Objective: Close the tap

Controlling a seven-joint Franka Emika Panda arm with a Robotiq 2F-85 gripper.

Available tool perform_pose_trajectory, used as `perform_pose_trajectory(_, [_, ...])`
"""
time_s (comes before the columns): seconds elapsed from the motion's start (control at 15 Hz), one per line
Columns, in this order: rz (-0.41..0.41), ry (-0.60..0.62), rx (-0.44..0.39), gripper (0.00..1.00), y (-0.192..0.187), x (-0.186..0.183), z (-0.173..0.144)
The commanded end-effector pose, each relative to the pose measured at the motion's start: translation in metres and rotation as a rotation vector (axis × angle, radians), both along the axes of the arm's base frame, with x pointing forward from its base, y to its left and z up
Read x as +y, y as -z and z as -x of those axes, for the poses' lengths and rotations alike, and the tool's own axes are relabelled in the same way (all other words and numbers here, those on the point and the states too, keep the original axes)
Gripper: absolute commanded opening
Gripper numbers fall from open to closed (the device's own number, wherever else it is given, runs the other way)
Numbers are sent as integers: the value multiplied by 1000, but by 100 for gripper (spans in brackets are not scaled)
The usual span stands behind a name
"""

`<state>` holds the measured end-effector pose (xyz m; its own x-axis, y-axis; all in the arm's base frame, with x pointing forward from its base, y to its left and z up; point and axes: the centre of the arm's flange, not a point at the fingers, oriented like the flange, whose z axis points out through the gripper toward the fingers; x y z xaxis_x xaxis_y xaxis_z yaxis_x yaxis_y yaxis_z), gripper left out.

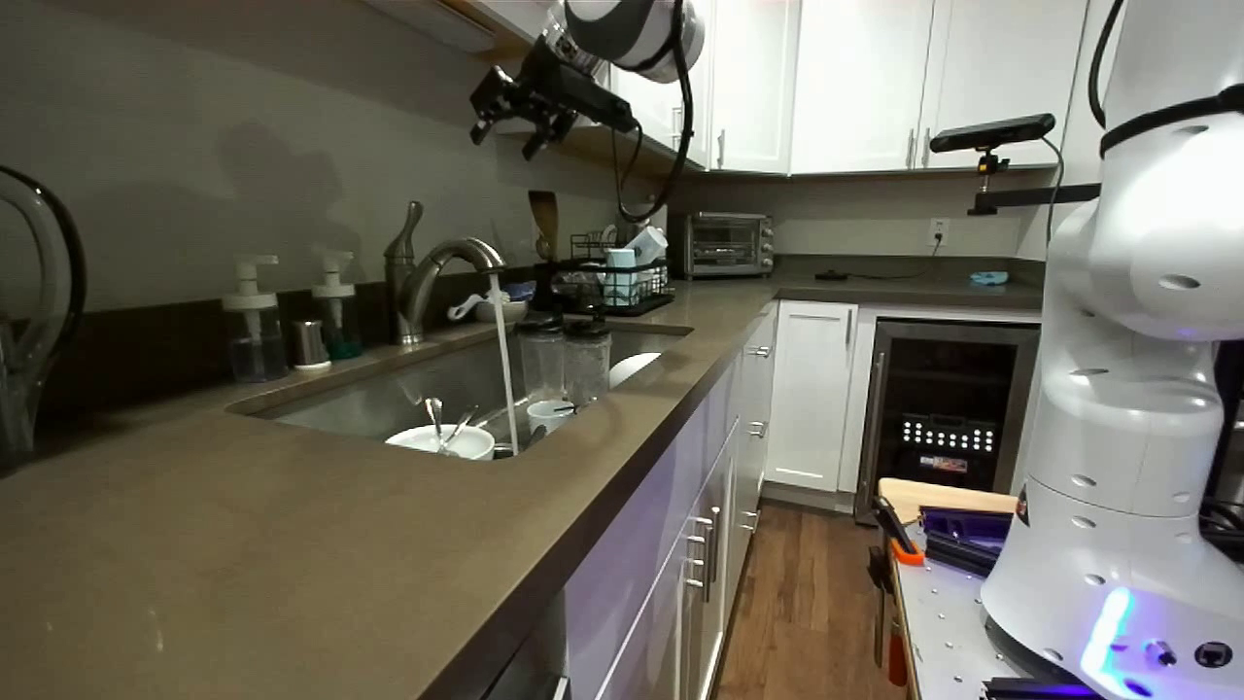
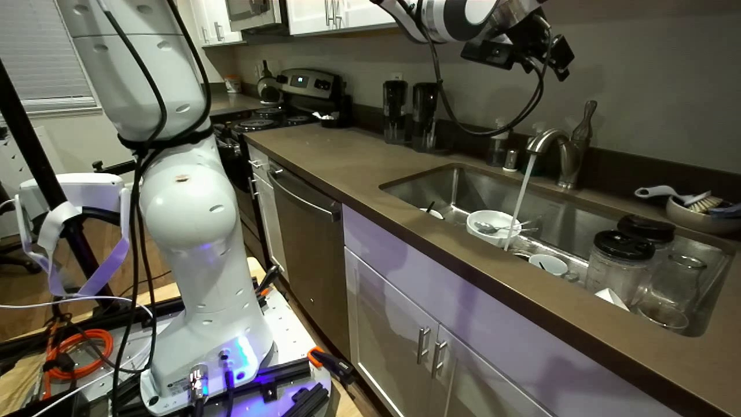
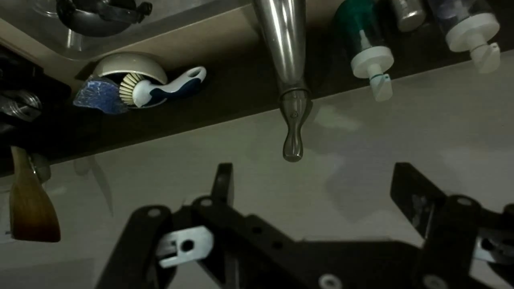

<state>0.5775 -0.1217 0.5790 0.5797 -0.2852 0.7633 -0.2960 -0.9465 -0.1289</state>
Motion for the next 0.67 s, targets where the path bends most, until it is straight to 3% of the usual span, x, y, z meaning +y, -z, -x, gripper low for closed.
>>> perform_pose_trajectory(0.0, [5, 42, -84, 100, 12, 9, -8])
perform_pose_trajectory(0.33, [18, 65, -254, 100, 27, 16, -30])
perform_pose_trajectory(0.6, [12, 77, -262, 100, 29, 0, -56])
